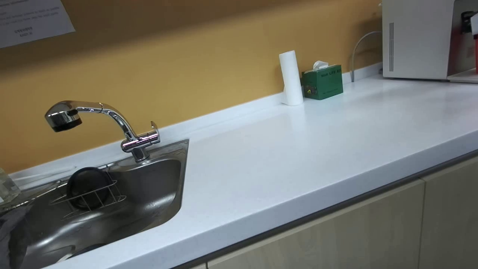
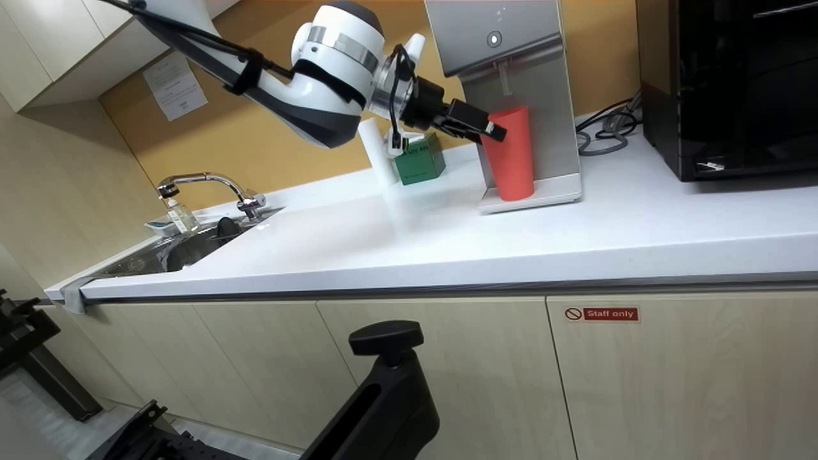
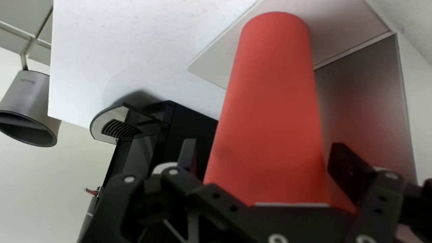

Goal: Put the orange cup on the drip tray of the dispenser

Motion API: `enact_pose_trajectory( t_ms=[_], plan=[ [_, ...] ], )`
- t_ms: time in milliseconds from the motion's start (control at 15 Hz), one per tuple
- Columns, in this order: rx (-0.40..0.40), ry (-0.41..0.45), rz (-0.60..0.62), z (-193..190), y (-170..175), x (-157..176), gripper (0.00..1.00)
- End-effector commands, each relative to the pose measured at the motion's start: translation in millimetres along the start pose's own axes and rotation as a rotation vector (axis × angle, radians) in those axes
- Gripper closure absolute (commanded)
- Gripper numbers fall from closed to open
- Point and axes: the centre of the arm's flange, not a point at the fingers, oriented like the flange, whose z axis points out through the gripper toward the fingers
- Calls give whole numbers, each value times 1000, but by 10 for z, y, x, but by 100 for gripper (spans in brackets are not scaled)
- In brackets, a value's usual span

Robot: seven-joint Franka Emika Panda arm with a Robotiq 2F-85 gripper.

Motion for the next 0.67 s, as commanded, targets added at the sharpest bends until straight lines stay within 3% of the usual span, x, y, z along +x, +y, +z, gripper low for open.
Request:
enact_pose_trajectory(
  t_ms=[0,333,600],
  plan=[
    [27,-46,-73,-295,129,-7,0],
    [177,-81,-226,-571,193,-78,0],
    [293,-59,-302,-801,281,-102,0]
  ],
)
